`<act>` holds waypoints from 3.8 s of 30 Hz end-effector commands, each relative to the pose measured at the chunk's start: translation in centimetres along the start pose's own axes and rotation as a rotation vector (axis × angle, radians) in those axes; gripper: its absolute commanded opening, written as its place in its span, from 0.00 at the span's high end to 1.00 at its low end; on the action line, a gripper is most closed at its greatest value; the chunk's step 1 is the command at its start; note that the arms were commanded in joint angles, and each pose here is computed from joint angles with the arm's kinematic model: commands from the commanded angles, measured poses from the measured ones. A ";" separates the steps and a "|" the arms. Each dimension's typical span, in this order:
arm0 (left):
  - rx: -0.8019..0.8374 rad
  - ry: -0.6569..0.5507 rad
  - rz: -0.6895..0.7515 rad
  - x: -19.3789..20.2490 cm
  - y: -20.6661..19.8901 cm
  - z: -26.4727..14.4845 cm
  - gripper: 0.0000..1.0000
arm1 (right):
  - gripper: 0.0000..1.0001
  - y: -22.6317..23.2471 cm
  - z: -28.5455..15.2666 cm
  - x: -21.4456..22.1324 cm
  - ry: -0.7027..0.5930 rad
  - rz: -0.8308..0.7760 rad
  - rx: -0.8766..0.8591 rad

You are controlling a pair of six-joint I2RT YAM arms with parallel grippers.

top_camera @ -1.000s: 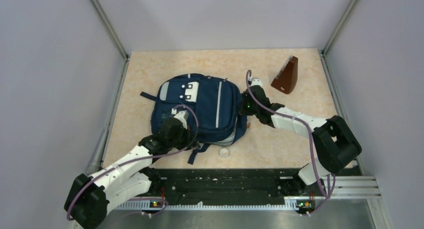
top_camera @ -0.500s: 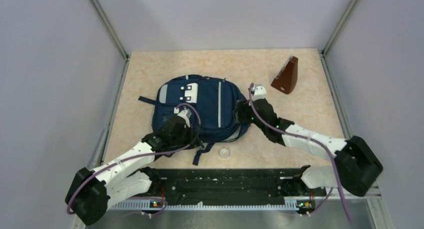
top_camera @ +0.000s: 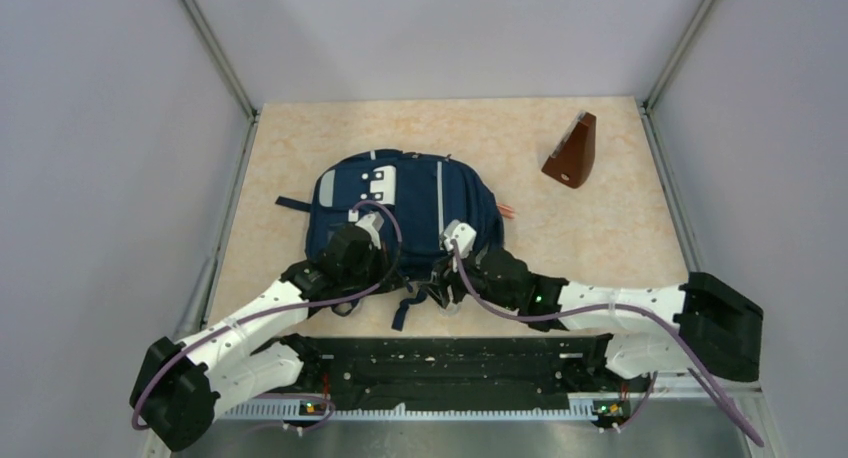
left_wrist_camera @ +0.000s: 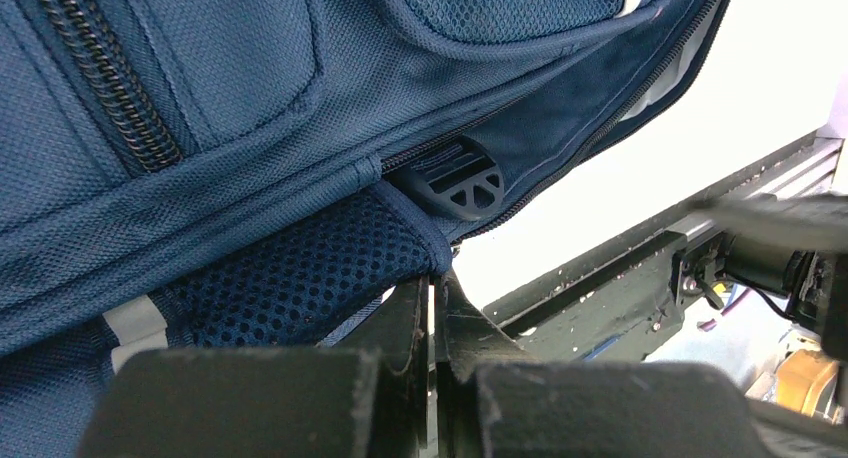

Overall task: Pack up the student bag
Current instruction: Zip the student bag at the center of the board.

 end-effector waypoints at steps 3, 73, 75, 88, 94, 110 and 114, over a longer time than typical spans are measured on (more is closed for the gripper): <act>0.144 -0.066 0.030 -2.0 -3.7 -1.5 1.00 | 0.50 3.9 2.6 0.5 -0.024 0.006 -0.102; -0.057 -0.247 0.258 -2.1 1.9 -2.5 0.22 | 1.00 5.1 6.2 4.0 0.180 0.356 0.039; -0.061 -0.236 0.281 -2.1 2.0 -2.4 0.22 | 1.00 4.9 6.0 3.8 0.188 0.384 0.021; -0.137 -0.197 0.405 -1.9 1.7 -1.3 0.16 | 1.00 4.4 5.7 3.0 0.267 0.534 -0.059; -0.189 -0.186 0.451 -1.9 1.5 -0.4 0.25 | 1.00 4.4 5.6 3.1 0.281 0.544 -0.060; -0.313 -0.112 0.464 -1.6 1.4 1.5 1.00 | 1.00 1.4 4.3 3.1 0.160 0.599 0.156; -0.324 -0.150 0.441 -2.0 1.4 0.7 1.00 | 1.00 0.0 3.6 3.3 0.137 0.591 0.239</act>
Point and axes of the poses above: each gripper's point midway between its finger pads, its own z axis out along the fingers, its own y axis along the line the jaws close on, x = y × z, the point moved 5 cm from there along -z, back along the fingers, and after that the axes turned 7 degrees about -z, right-handed, at the moved point
